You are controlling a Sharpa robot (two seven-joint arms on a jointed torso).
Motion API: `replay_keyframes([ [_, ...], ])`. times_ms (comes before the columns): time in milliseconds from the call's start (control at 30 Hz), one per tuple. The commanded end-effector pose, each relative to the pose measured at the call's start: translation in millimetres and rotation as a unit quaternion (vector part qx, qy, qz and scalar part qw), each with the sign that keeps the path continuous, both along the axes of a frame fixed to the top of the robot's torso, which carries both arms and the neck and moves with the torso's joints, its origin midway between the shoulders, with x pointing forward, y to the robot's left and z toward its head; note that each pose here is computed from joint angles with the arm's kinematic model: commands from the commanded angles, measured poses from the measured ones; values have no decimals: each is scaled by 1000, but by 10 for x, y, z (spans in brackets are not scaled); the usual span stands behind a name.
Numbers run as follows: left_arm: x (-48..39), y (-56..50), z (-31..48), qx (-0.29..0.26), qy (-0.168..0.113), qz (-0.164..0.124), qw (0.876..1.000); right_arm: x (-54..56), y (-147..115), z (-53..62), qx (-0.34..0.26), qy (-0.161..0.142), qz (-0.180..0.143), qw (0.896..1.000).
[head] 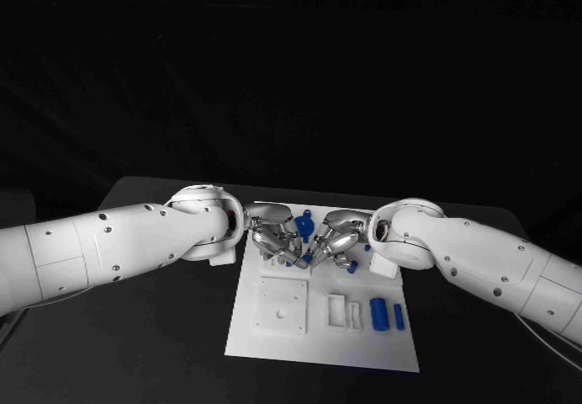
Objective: Assemble the parts on the task board
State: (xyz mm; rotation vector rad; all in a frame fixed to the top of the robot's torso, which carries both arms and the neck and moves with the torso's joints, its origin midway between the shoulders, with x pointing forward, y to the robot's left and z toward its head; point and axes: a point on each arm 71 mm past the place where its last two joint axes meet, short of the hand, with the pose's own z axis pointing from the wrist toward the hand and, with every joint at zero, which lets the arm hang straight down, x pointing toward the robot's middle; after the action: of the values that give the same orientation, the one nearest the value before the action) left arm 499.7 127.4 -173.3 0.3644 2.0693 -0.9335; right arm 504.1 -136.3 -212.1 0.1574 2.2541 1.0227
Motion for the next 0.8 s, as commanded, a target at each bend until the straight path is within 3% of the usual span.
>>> replay_keyframes([
  [33, -6, -29, -18, 30, -13, -13, 999, -27, 33, -3, 1, 12, 14, 1000],
  [333, 7, -56, -26, 38, -21, -16, 999, -30, 39, -7, -3, 12, 17, 1000],
  [800, 0, -75, -30, 29, -5, -17, 999, -36, 68, -13, -10, 10, 27, 1000],
])
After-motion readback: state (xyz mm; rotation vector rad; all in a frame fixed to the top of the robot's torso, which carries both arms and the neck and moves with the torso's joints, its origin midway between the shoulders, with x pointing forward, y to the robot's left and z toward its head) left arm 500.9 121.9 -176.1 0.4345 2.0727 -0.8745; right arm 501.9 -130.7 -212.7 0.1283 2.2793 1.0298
